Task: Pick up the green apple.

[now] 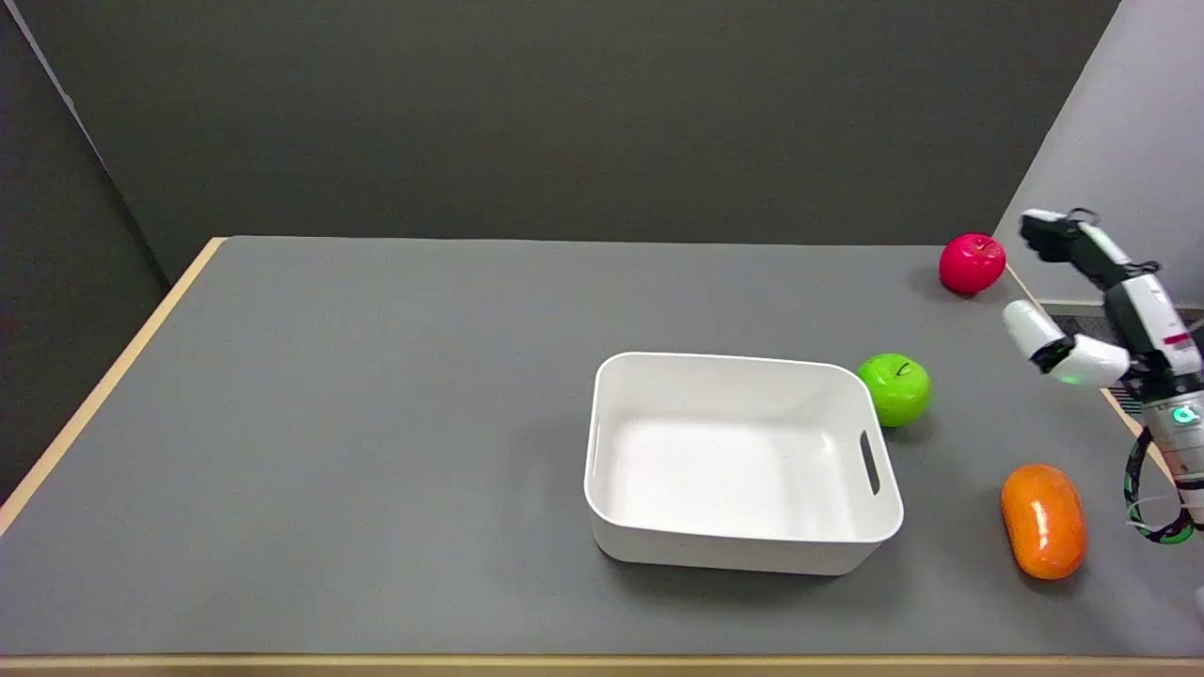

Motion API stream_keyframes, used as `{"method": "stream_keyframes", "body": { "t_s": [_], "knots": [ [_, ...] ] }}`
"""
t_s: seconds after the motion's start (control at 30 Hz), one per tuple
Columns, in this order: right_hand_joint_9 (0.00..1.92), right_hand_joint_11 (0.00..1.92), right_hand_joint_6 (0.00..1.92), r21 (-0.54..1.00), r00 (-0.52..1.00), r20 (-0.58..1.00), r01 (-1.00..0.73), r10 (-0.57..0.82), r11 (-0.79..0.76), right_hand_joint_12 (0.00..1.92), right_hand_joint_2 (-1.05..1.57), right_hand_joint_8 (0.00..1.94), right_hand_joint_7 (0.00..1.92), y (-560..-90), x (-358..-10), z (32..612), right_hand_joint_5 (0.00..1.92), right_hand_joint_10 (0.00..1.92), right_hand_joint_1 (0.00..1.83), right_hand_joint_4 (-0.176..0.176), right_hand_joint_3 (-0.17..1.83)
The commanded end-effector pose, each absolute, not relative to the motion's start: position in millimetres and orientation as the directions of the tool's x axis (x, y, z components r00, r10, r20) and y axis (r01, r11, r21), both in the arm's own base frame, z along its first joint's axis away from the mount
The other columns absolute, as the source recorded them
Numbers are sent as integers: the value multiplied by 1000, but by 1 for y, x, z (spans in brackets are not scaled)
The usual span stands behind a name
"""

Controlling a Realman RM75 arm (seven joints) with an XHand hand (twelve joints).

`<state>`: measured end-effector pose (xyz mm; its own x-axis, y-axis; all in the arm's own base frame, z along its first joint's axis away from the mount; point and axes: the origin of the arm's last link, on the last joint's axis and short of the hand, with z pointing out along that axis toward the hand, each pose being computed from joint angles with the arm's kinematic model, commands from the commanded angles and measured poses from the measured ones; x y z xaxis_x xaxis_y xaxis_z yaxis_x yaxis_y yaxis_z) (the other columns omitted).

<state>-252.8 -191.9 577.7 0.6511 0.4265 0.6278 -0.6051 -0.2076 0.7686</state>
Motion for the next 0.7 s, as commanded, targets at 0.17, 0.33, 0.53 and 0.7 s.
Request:
{"method": "stream_keyframes", "body": {
  "t_s": [0.17, 0.33, 0.53, 0.7],
  "knots": [
    [198, 36, 488, 847, 934, 358, -326, -3, -420, 1244, 598, 417, 360, -210, -229, 535, 266, 808, 600, 32, 891],
    [188, 39, 466, 864, 951, 305, -298, -50, -405, 1235, 600, 404, 358, -198, -237, 535, 258, 808, 572, 29, 866],
    [172, 30, 447, 893, 956, 265, -292, -123, -342, 1224, 579, 396, 341, -190, -251, 544, 240, 789, 491, 25, 842],
    [156, 18, 417, 933, 973, 209, -228, -95, -280, 1207, 574, 378, 314, -198, -246, 563, 210, 758, 482, 28, 845]
  ]
}}
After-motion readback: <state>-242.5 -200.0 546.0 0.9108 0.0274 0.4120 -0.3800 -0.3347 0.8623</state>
